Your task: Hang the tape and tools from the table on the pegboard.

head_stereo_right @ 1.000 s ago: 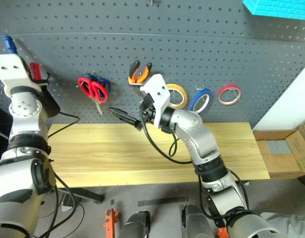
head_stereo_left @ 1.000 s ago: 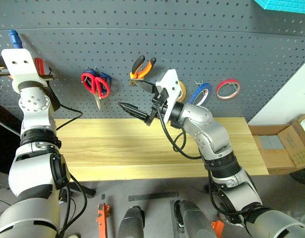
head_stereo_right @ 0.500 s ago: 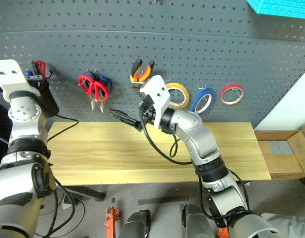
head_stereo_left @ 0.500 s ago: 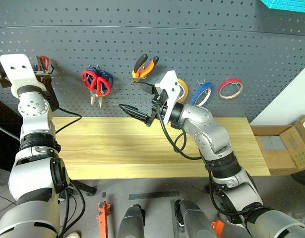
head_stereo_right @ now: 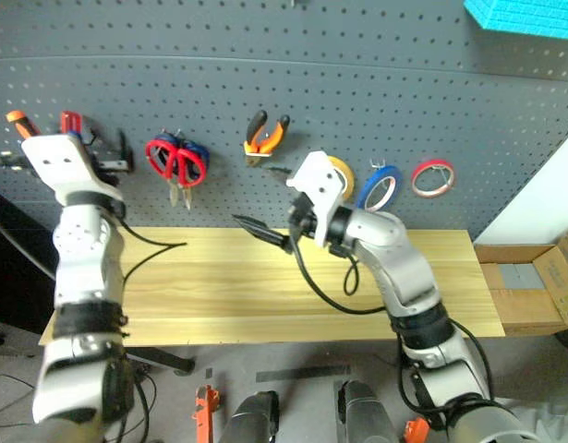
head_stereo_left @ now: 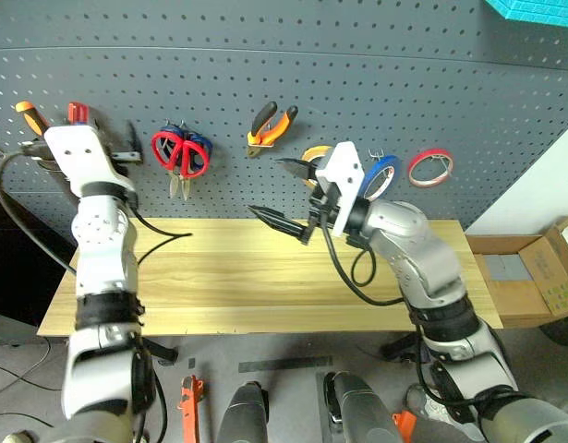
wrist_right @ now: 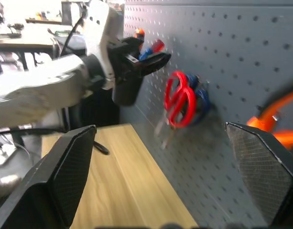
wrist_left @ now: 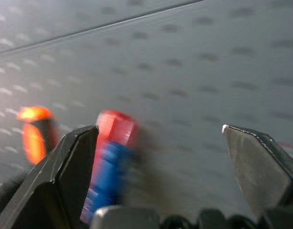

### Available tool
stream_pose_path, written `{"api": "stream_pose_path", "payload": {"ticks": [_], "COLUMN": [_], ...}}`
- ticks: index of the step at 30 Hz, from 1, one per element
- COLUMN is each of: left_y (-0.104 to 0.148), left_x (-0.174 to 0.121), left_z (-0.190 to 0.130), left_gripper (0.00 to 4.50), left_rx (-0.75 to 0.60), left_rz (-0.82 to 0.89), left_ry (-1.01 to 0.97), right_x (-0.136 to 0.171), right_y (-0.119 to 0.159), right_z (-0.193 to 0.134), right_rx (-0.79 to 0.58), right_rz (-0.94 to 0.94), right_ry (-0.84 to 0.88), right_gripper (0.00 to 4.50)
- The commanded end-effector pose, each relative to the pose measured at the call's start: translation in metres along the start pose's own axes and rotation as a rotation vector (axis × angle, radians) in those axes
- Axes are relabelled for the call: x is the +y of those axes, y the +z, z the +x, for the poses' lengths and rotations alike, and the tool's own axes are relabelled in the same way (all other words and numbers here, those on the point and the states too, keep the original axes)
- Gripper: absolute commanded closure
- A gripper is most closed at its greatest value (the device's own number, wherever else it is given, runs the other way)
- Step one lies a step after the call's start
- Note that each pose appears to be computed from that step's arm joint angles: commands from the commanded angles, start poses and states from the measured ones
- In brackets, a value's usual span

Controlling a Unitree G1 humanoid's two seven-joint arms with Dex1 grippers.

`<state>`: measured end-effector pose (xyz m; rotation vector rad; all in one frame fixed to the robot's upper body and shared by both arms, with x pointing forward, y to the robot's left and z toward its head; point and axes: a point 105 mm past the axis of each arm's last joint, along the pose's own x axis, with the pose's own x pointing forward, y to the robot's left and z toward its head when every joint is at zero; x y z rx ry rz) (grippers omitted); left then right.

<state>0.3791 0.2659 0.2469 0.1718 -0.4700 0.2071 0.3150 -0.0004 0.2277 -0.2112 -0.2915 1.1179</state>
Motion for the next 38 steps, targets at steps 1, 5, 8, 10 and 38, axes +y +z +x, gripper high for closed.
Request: {"api": "stream_pose_path", "payload": {"ticks": [1,5,8,10,38], "left_y": [0.024,0.004,-0.014,-0.019,-0.124], "left_x": [-0.039,-0.075,-0.094,-0.098,-0.078], "left_z": [-0.02,-0.053,-0.071,-0.075,-0.139], "left_gripper": [0.03,0.03,0.03,0.03,0.03], "left_rx": [-0.029,0.094,0.189,0.211,0.67], "left_rz": [-0.067,-0.127,-0.154,-0.157,-0.109], "left_ry": [-0.107,-0.189,-0.229,-0.238,-0.21], "right_x": [-0.007,-0.015,-0.018,-0.019,-0.031], "right_y": [-0.008,-0.036,-0.054,-0.057,-0.168], "right_z": [-0.017,-0.037,-0.049,-0.052,-0.126], "right_rx": [0.039,0.118,0.162,0.165,0.594], "right_rz": [-0.033,-0.011,0.002,0.014,0.28], "right_ry": [-0.112,-0.255,-0.346,-0.382,-0.737], "right_gripper": [0.0,0.0,0.0,0.0,0.0]}}
